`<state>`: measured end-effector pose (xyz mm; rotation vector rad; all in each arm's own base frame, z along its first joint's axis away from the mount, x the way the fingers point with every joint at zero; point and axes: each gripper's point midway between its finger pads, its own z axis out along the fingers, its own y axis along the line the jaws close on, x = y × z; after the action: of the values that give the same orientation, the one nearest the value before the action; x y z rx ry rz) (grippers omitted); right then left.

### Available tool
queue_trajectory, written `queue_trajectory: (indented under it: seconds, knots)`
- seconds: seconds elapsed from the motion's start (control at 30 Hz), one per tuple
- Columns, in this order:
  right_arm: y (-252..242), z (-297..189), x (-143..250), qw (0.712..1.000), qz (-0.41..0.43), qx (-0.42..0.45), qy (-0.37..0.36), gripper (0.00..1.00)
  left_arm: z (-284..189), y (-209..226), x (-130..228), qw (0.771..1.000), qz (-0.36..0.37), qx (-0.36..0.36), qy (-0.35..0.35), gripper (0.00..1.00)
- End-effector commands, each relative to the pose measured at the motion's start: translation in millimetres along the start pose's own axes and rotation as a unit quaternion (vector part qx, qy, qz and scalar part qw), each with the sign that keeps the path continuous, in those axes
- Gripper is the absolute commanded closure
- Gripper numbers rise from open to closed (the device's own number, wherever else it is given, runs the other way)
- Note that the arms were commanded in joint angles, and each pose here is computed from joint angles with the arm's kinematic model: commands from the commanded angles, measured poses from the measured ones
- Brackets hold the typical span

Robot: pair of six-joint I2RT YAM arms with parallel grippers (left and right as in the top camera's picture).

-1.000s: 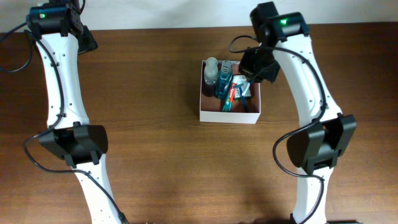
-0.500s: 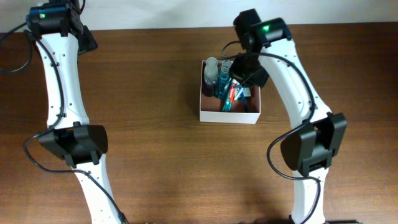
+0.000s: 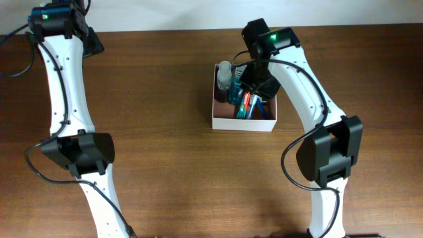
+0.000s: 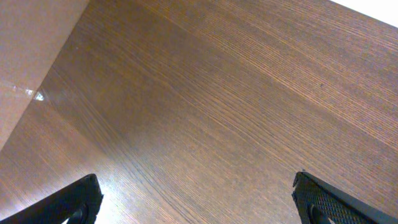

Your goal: Pack container

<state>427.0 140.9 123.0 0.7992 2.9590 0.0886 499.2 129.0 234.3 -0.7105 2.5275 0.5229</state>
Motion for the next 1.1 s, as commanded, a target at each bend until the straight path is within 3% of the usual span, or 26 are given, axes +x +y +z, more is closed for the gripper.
queue_trajectory:
  seconds: [0.0, 0.4, 0.67, 0.8, 0.9, 1.0, 1.07]
  knots:
    - [-2, 4, 0, 1.000, -0.001, 0.010, -0.004, 0.50, 4, 0, 2, 1.000, -0.004, -0.001, 0.005, 0.01]
    - [-19, -35, -34, 0.999, 0.024, -0.013, -0.033, 0.37, 4, 0, 2, 1.000, -0.004, -0.001, 0.005, 0.01]
    - [-101, -113, -82, 0.989, 0.090, 0.028, -0.114, 0.34, 4, 0, 2, 1.000, -0.004, -0.001, 0.005, 0.01]
    - [-121, -145, -97, 0.990, 0.029, 0.001, -0.141, 0.30, 4, 0, 2, 1.000, -0.004, -0.001, 0.005, 0.01]
    - [-132, -162, -98, 0.989, -0.004, -0.018, -0.150, 0.19, 4, 0, 2, 1.000, -0.004, -0.001, 0.005, 0.01]
    - [-132, -182, -90, 0.984, -0.062, -0.058, -0.156, 0.01, 4, 0, 2, 1.000, -0.004, -0.001, 0.005, 0.01]
    - [-131, -197, -83, 0.979, -0.085, -0.080, -0.166, 0.01, 4, 0, 2, 1.000, -0.004, -0.001, 0.005, 0.01]
